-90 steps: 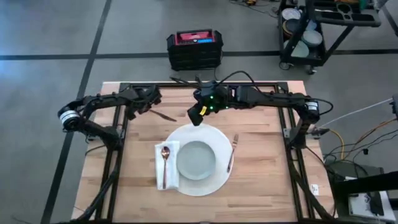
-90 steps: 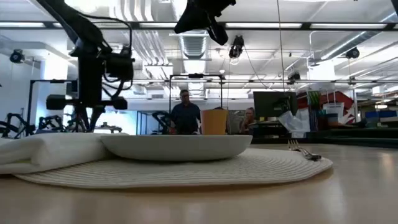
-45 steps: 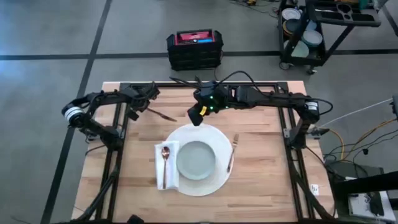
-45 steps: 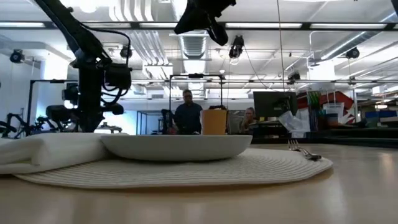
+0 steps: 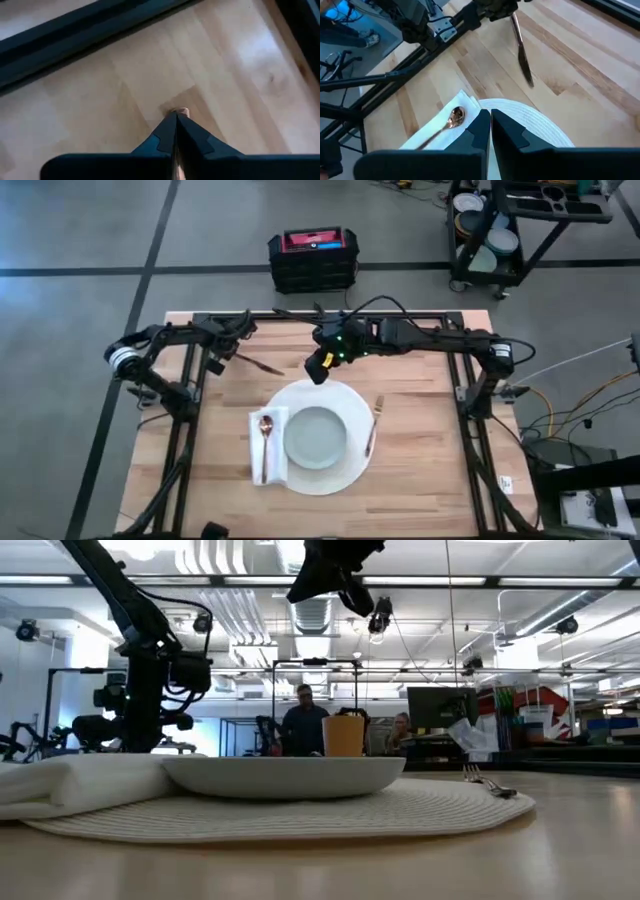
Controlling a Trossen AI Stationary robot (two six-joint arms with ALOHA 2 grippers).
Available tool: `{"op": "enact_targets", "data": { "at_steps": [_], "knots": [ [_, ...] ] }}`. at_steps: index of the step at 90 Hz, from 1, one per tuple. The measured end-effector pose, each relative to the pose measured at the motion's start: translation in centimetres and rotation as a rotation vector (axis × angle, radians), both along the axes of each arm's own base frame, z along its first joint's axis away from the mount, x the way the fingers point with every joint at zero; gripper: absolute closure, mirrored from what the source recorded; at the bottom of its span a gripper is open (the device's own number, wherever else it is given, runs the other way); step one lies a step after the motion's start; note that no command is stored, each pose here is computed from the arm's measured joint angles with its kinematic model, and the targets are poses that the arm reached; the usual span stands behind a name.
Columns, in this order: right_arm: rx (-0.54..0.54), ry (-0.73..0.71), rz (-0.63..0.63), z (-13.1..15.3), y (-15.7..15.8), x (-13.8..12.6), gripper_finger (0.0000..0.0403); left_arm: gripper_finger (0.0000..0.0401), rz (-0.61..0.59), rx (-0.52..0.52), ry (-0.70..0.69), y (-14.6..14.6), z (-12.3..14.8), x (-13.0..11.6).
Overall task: Set table place
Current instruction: Put the gold knife on the white mat
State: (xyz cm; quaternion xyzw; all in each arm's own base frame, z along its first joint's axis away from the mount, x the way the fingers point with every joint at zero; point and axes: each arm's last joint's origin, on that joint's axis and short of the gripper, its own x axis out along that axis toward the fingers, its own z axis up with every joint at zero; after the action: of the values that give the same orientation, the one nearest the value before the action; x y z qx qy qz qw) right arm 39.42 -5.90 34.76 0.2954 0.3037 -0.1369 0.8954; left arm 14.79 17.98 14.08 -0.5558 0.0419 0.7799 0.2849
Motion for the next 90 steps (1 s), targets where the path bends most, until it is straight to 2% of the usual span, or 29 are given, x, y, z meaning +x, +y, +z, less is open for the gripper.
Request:
{"op": "enact_targets", "data": {
  "at_steps": [15, 25, 46, 67, 83, 90],
  "knots": [
    [0.002, 0.012, 0.0, -0.1, 0.0, -0.1, 0.0403, 0.0401, -0.089, 0.028, 0.024, 0.8, -0.6, 0.6],
    [0.002, 0.015, 0.0, -0.1, 0.0, -0.1, 0.0403, 0.0401, -0.123, 0.072, -0.01, 1.4, -0.8, 1.2],
    [0.002, 0.018, 0.0, -0.1, 0.0, -0.1, 0.0403, 0.0401, -0.229, 0.078, -0.073, 1.3, -0.5, 4.0],
    [-0.001, 0.018, -0.006, -0.1, -0.1, -0.1, 0.0403, 0.0401, -0.335, 0.079, -0.118, -0.6, -0.7, 9.2],
    [-0.005, 0.019, -0.012, -0.2, -0.1, -0.1, 0.0403, 0.0401, -0.438, 0.097, -0.142, -1.6, -1.0, 14.6],
    [-0.004, 0.019, -0.012, -0.2, -0.1, -0.1, 0.0403, 0.0401, -0.52, 0.093, -0.156, -1.7, -0.9, 17.0]
  ]
}}
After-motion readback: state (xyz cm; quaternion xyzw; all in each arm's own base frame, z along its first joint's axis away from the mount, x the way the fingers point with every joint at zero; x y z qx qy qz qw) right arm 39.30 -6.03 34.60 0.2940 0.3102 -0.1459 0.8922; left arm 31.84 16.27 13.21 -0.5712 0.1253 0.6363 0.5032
